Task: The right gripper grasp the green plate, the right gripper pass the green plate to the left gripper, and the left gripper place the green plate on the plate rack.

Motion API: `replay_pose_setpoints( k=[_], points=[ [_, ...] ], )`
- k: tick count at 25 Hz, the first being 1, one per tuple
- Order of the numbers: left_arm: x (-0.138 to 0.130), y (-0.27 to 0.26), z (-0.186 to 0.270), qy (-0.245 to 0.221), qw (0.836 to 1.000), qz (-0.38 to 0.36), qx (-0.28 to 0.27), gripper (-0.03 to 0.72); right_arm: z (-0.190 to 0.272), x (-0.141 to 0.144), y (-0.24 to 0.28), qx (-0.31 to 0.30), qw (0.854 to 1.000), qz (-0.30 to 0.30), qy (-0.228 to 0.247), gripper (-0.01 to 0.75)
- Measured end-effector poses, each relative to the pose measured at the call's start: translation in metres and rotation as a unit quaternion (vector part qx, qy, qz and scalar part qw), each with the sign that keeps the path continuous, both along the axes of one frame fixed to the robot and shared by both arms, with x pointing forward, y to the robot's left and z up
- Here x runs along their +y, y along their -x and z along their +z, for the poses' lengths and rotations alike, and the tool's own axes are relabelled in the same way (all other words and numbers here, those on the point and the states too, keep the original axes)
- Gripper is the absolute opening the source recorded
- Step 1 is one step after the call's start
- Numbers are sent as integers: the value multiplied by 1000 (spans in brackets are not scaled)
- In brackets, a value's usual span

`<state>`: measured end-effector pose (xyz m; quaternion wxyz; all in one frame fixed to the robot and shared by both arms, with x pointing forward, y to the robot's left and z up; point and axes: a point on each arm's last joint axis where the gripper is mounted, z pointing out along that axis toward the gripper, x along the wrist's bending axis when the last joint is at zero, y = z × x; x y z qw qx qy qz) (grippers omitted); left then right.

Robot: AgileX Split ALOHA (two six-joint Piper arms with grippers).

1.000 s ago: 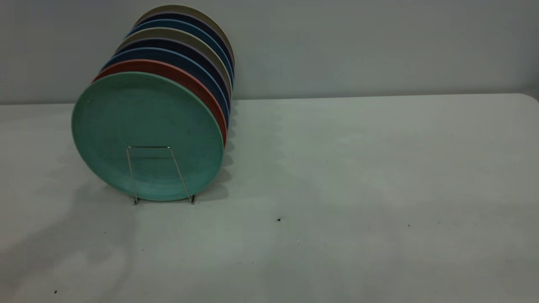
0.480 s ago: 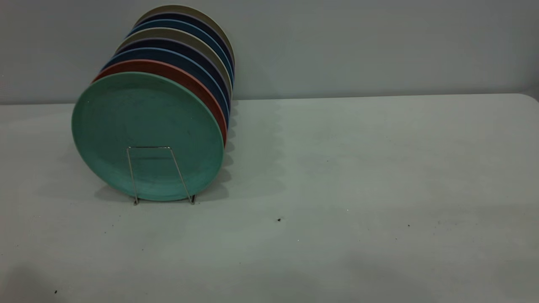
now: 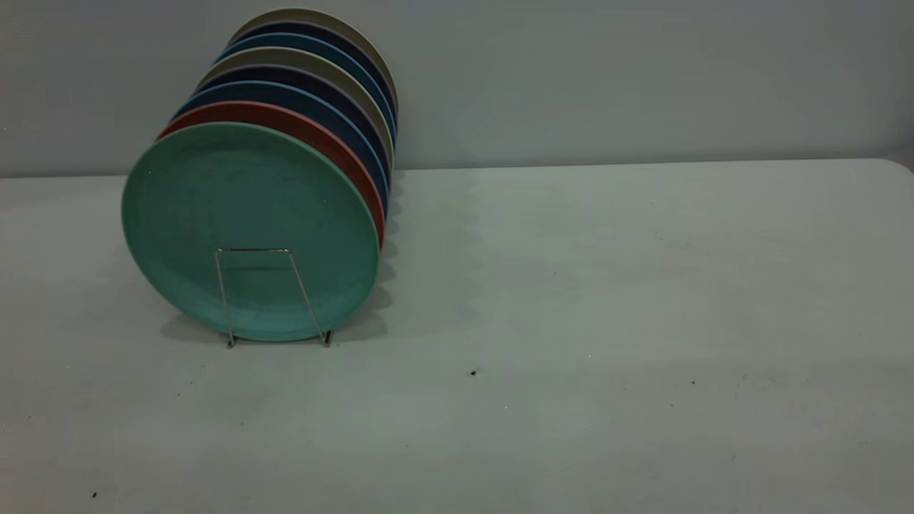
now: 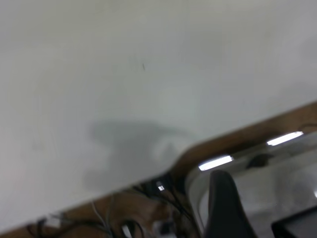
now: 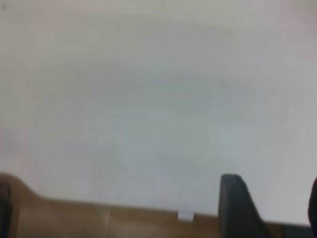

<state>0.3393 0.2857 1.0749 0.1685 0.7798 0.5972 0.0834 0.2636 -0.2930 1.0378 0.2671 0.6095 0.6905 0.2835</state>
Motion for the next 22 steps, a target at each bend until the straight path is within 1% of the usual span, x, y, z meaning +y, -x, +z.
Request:
replay_pose_setpoints(
  k=[4,6,7,11,14,17,22],
  points=[
    [2,25,-27,-7,1000,14,2,473,2,0,19,-67,998,-1,-1,363],
    [3,38,-34,-12,1000,15,-13,473,2,0,29,-99,995,-1,-2,363],
    [4,43,-38,-14,1000,16,-20,473,2,0,31,-106,994,-1,-2,363],
    [5,65,-44,-13,997,20,-80,473,1,0,32,-108,994,-1,-4,363],
    [6,79,-42,-12,991,30,-133,473,1,0,33,-108,994,-1,-5,363],
    [6,93,-41,-8,982,41,-183,473,1,0,33,-108,994,-1,-6,363],
    [7,111,-41,-1,969,47,-244,473,1,0,33,-108,994,-1,-6,363]
  ],
)
